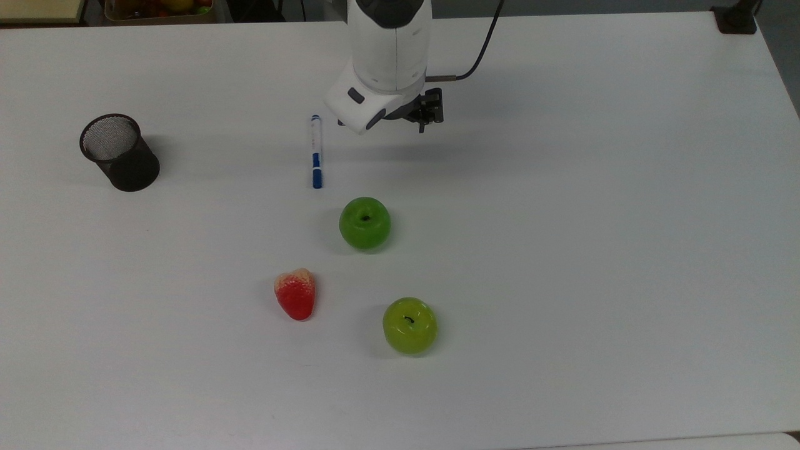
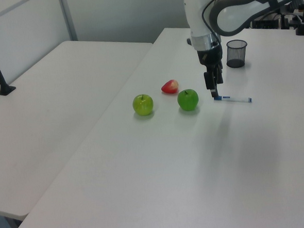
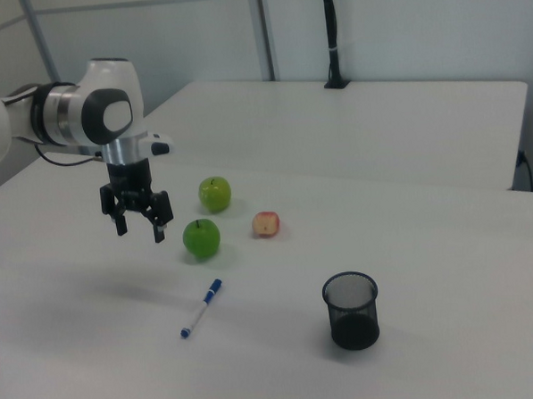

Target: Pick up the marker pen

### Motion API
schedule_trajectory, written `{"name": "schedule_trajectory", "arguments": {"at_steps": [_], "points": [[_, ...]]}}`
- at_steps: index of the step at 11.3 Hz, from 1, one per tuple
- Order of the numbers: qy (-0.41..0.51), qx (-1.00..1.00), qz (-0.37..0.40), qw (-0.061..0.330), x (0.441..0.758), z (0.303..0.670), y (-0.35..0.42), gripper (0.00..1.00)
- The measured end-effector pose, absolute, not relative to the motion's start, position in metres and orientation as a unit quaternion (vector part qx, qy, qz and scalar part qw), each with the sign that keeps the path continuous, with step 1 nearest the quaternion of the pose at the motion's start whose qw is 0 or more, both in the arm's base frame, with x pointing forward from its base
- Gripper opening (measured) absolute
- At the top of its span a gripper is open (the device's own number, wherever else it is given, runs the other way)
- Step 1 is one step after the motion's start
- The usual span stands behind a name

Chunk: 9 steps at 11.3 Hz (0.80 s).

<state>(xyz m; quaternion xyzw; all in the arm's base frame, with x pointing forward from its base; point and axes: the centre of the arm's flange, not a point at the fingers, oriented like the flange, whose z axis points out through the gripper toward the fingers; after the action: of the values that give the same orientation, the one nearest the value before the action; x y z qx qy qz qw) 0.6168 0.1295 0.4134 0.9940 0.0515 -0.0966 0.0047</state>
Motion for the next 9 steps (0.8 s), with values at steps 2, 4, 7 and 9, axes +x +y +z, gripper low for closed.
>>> {"name": "schedule_trajectory", "arguments": {"at_steps": [2, 4, 7, 9], "points": [[0.047, 0.997, -0.056, 0.006, 0.619, 0.458, 0.125, 1.0], [0.028, 0.999, -0.016, 0.01, 0.609, 0.512, 0.105, 1.0], [-0.005, 1.0, -0.001, 0.019, 0.576, 0.58, 0.065, 1.0], [-0.021, 1.0, 0.005, 0.02, 0.56, 0.606, 0.047, 1.0]]}}
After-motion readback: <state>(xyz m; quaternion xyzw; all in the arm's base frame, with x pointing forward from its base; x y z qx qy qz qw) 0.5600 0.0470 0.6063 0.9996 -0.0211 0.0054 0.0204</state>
